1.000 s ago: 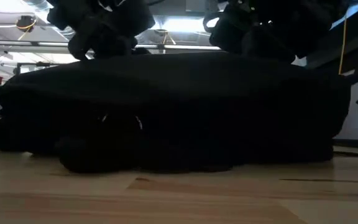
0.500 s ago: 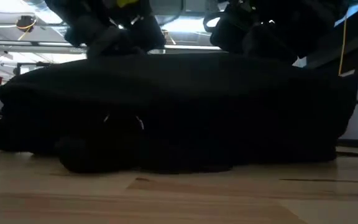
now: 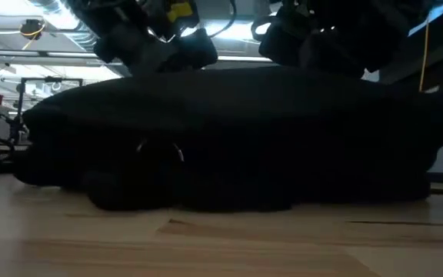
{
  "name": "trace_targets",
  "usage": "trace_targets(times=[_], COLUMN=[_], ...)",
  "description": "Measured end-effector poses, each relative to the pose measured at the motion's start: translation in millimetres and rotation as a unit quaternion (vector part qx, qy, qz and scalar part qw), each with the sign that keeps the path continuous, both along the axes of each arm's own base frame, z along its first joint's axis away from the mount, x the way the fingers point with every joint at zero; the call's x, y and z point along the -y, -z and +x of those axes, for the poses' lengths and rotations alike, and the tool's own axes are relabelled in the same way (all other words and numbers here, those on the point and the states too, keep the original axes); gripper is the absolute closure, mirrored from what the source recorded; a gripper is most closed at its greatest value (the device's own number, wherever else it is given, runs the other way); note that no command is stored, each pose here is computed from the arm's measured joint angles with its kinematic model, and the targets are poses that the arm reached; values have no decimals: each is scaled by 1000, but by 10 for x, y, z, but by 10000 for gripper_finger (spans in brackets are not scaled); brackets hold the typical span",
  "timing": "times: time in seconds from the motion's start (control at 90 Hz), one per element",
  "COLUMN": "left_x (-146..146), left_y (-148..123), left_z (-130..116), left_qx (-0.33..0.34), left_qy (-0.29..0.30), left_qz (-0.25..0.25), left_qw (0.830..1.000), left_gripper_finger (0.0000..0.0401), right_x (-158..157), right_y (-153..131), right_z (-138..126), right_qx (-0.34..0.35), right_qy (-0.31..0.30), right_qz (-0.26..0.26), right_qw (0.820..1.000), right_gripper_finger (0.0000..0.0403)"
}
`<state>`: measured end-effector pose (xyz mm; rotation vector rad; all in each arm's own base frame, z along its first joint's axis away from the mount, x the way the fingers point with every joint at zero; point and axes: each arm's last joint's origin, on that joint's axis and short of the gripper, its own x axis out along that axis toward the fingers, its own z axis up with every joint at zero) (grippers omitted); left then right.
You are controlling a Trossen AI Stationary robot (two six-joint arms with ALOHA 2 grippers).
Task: Unpack backpack
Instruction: Remove the transparent white zip bag from the black backpack
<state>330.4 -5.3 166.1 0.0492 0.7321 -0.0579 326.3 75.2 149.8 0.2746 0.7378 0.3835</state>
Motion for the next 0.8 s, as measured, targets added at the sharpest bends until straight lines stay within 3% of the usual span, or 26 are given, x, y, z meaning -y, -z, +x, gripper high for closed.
trace_targets(times=[0.111,0.333,0.444,0.578,0.8], left_x=[5,22,22,22,22], left_y=[0,1,3,4,4], left_z=[5,7,7,7,8], left_qx=[4,6,6,6,6], left_qy=[-1,2,2,2,4], left_qz=[2,6,7,7,9], left_qw=[1000,1000,1000,1000,1000], left_gripper_finger=[162,162,162,162,162], right_x=[34,97,187,252,243], right_y=[-67,-476,-579,-496,-270], right_z=[-18,-150,-234,-258,-201], right_qx=[4,63,57,20,-25], right_qy=[1,-12,47,118,133], right_qz=[2,-17,-66,-130,-132], right_qw=[1000,998,995,984,982], right_gripper_finger=[187,187,187,187,187])
